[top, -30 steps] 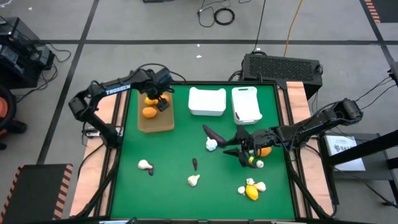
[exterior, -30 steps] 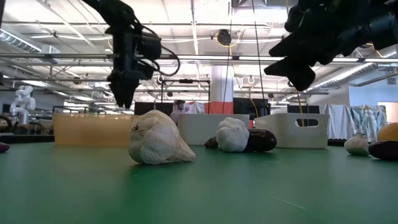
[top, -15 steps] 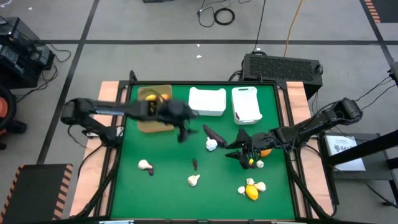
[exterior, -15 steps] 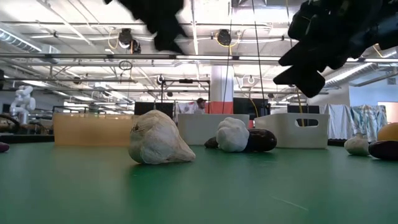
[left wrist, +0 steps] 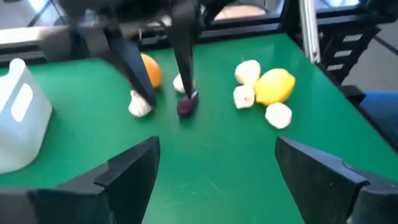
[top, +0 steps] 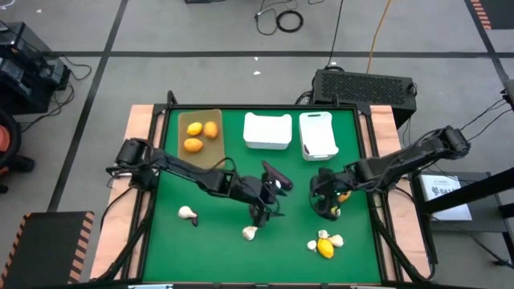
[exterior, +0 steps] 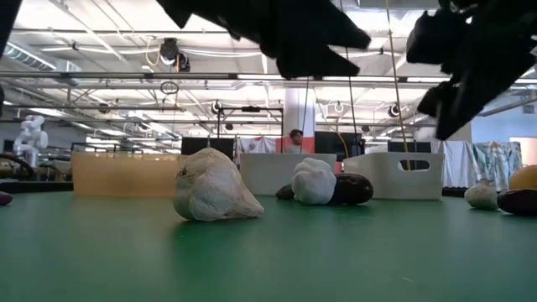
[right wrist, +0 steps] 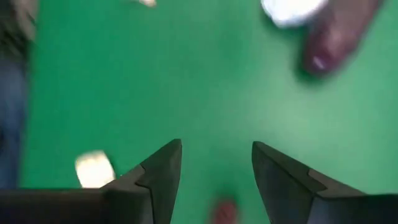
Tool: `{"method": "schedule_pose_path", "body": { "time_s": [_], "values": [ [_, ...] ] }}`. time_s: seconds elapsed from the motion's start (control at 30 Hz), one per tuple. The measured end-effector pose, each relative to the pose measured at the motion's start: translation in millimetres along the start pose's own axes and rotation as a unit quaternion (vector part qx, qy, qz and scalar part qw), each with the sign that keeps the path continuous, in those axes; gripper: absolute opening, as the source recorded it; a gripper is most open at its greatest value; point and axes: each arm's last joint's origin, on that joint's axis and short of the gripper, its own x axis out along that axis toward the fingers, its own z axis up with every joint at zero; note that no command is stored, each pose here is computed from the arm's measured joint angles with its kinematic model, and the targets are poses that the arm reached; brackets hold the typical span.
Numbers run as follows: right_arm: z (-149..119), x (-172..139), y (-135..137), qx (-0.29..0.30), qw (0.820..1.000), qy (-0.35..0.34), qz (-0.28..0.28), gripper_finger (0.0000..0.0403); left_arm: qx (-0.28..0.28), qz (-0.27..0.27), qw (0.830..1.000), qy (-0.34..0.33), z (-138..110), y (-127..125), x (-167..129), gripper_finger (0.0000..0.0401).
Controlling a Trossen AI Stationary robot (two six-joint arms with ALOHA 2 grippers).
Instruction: Sort produce into baskets
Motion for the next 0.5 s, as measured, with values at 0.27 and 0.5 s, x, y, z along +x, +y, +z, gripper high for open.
{"method": "schedule_pose_path", "body": {
  "time_s": [0.27, 0.5],
  "values": [
    [-5.1, -36.1, -0.2, -0.187, 0.969, 0.156, -0.042, 0.0187, -0.013, 0.011, 1.000, 0.016, -8.3, 8.4, 6.8, 0.0325],
    [-8.2, -31.7, -2.1, -0.205, 0.960, 0.187, -0.047, 0.0191, 0.011, 0.020, 0.999, 0.028, -10.9, 18.4, 6.6, 0.0325]
  ]
}}
